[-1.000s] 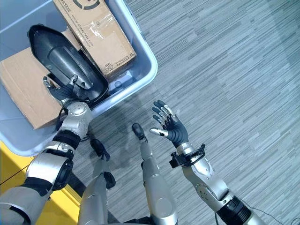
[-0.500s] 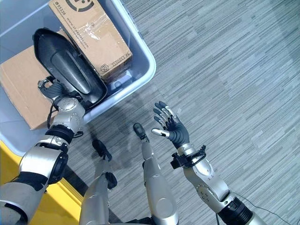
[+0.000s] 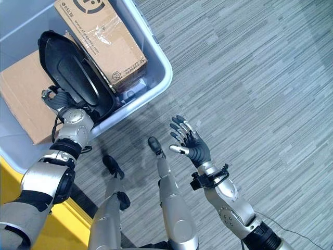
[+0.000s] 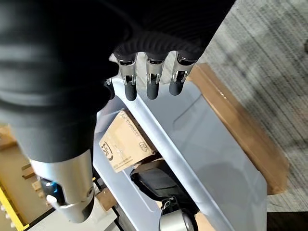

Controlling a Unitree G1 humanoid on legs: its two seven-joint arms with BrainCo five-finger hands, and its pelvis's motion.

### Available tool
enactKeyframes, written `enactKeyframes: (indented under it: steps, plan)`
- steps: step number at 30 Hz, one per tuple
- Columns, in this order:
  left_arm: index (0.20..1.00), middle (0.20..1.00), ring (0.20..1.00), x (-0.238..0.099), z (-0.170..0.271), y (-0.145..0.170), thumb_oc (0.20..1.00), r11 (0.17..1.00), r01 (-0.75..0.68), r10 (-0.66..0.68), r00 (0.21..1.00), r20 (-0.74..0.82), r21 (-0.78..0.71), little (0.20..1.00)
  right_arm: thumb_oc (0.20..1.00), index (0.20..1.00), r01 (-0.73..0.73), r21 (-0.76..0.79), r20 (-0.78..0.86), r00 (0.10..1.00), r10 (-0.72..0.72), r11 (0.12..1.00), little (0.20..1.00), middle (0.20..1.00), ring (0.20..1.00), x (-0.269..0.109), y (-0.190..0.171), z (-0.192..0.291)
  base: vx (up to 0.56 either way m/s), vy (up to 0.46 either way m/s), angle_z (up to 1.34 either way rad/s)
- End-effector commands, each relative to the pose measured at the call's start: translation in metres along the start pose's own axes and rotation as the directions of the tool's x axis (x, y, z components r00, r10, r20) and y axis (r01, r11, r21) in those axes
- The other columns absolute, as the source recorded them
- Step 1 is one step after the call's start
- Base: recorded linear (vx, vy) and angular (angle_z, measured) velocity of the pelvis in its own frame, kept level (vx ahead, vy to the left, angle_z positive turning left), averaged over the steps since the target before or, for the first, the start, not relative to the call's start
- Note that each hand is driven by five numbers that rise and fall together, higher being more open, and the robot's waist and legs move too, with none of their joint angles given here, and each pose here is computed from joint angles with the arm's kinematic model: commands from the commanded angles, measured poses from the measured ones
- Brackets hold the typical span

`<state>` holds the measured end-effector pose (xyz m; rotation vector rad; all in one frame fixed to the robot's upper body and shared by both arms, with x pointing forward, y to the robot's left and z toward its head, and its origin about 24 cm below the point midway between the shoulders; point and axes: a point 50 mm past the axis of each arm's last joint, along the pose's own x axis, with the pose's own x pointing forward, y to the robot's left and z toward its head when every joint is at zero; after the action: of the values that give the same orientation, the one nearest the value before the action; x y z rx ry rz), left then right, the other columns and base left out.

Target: Move parts from the plastic box to the shelf.

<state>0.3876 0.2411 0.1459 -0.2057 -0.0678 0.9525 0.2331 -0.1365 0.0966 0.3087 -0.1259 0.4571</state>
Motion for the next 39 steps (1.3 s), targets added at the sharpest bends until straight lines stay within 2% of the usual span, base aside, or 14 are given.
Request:
enactKeyframes:
  steps: [1, 3, 6, 13, 22, 32, 35, 36, 37, 39]
  plan:
    - [0.2, 0.2, 0.2, -0.018, -0.025, -0.017, 0.2, 0.993, 0.089, -0.102, 0.978, -0.18, -0.078, 0.2, 1.0, 1.0, 0.017, -0.02, 0.098, 0.995, -0.015, 1.0, 1.0, 1.0, 1.0, -0.009, -0.006, 0.02, 0.0, 0.0, 0.0]
    - [0.2, 0.2, 0.2, -0.019, -0.022, -0.018, 0.2, 0.991, 0.092, -0.107, 0.982, -0.156, -0.095, 0.2, 1.0, 1.0, 0.018, -0.017, 0.099, 0.995, -0.016, 1.0, 1.0, 1.0, 1.0, -0.01, -0.005, 0.019, 0.0, 0.0, 0.0]
    - [0.2, 0.2, 0.2, -0.026, -0.005, -0.014, 0.2, 0.986, 0.132, -0.128, 0.991, 0.042, -0.1, 0.2, 1.0, 1.0, 0.019, -0.023, 0.115, 0.993, -0.016, 1.0, 1.0, 1.0, 1.0, -0.008, -0.004, 0.02, -0.02, -0.003, 0.06]
    - [0.2, 0.2, 0.2, -0.032, 0.015, 0.007, 0.2, 0.977, 0.174, -0.139, 0.958, 0.252, -0.122, 0.2, 1.0, 1.0, 0.011, -0.045, 0.12, 0.993, -0.006, 0.999, 1.0, 1.0, 1.0, -0.004, -0.003, 0.018, -0.02, 0.005, 0.11]
    - [0.2, 0.2, 0.2, -0.046, 0.049, 0.025, 0.2, 0.948, 0.318, -0.278, 0.82, 0.501, 0.005, 0.2, 1.0, 1.0, 0.006, -0.081, 0.088, 0.996, 0.001, 0.997, 1.0, 1.0, 1.0, -0.003, -0.008, 0.013, 0.0, 0.036, 0.21]
    - [0.2, 0.2, 0.2, -0.059, 0.044, 0.044, 0.2, 0.896, 0.434, -0.414, 0.734, 0.539, 0.098, 0.2, 1.0, 1.0, -0.003, -0.074, 0.048, 0.999, 0.007, 0.997, 1.0, 1.0, 1.0, -0.002, -0.009, 0.005, 0.01, 0.034, 0.13]
    - [0.2, 0.2, 0.2, -0.068, 0.032, 0.053, 0.2, 0.858, 0.491, -0.494, 0.704, 0.509, 0.153, 0.2, 1.0, 1.0, 0.0, -0.057, 0.027, 1.0, 0.002, 0.998, 1.0, 1.0, 1.0, -0.005, -0.01, 0.001, 0.05, 0.008, 0.1]
    - [0.2, 0.2, 0.2, -0.072, 0.023, 0.062, 0.2, 0.821, 0.531, -0.56, 0.677, 0.478, 0.21, 0.2, 1.0, 1.0, 0.009, -0.055, 0.015, 1.0, -0.008, 0.998, 1.0, 1.0, 1.0, -0.006, -0.013, 0.0, 0.04, -0.001, 0.15]
    - [0.2, 0.2, 0.2, -0.072, 0.023, 0.062, 0.2, 0.821, 0.531, -0.561, 0.678, 0.476, 0.211, 0.2, 1.0, 1.0, 0.009, -0.054, 0.014, 1.0, -0.008, 0.998, 1.0, 1.0, 1.0, -0.006, -0.013, 0.0, 0.07, -0.005, 0.12]
    - [0.2, 0.2, 0.2, -0.078, 0.01, 0.077, 0.2, 0.753, 0.585, -0.657, 0.636, 0.406, 0.301, 0.2, 1.0, 1.0, 0.009, -0.056, -0.004, 1.0, -0.009, 0.998, 1.0, 1.0, 1.0, -0.01, -0.017, -0.001, 0.06, -0.009, 0.23]
